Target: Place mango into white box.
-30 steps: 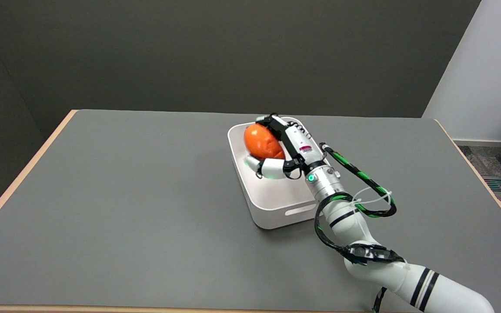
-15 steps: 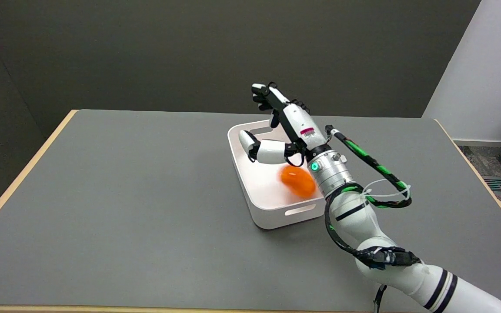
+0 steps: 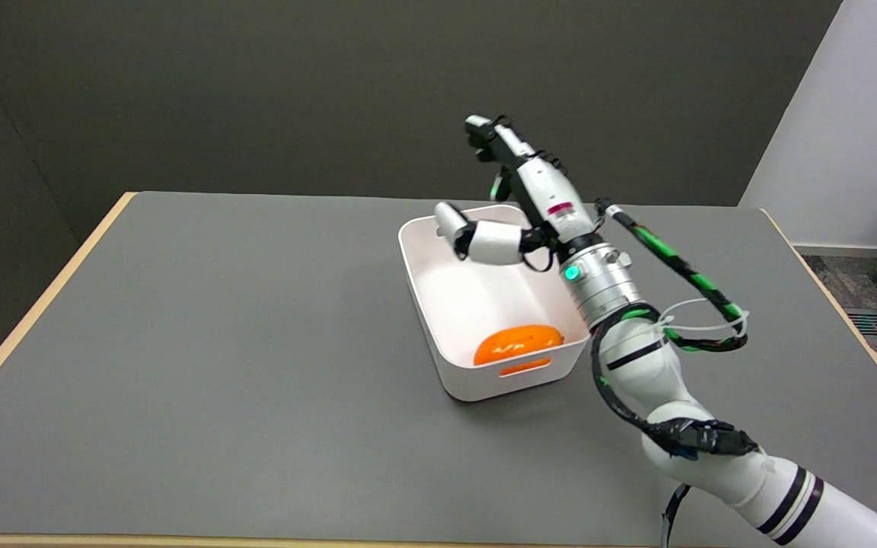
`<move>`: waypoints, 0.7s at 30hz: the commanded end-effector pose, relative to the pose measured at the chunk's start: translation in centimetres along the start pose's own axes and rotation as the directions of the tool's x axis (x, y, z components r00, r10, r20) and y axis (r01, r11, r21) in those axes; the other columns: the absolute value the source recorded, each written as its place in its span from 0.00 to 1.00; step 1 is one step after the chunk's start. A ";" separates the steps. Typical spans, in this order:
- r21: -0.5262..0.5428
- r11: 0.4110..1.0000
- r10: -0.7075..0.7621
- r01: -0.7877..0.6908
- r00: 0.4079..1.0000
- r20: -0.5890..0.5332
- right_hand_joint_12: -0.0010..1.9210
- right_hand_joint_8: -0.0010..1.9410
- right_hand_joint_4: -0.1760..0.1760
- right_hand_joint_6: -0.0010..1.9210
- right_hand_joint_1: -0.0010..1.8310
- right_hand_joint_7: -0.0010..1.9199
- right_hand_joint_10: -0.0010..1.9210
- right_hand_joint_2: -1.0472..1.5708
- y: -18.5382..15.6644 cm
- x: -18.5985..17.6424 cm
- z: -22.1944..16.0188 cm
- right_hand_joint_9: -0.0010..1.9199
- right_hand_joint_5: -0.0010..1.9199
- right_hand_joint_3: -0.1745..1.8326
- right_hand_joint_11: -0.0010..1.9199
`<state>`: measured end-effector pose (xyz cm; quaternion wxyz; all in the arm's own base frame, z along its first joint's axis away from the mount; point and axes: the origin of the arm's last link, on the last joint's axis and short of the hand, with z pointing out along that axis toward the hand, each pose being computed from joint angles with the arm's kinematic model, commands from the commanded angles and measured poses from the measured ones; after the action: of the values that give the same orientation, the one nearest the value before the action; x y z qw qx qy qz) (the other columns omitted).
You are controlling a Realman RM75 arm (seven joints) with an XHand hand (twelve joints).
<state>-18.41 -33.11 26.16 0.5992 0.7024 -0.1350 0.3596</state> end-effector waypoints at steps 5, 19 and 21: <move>-0.370 0.914 0.030 -0.166 0.938 -0.345 0.84 0.19 0.29 0.16 0.32 0.06 0.37 0.67 12.3 11.0 -1.4 0.04 0.04 0.54 0.03; -0.401 0.829 0.130 -0.389 0.833 -0.538 0.83 0.20 0.36 0.18 0.31 0.08 0.38 0.66 15.0 11.2 -8.1 0.07 0.04 0.58 0.04; -0.408 0.827 0.127 -0.388 0.834 -0.536 0.83 0.20 0.37 0.18 0.31 0.08 0.38 0.66 15.0 10.9 -8.4 0.07 0.04 0.58 0.04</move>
<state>-19.63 -31.36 40.24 0.6986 0.5019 -0.1546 0.4860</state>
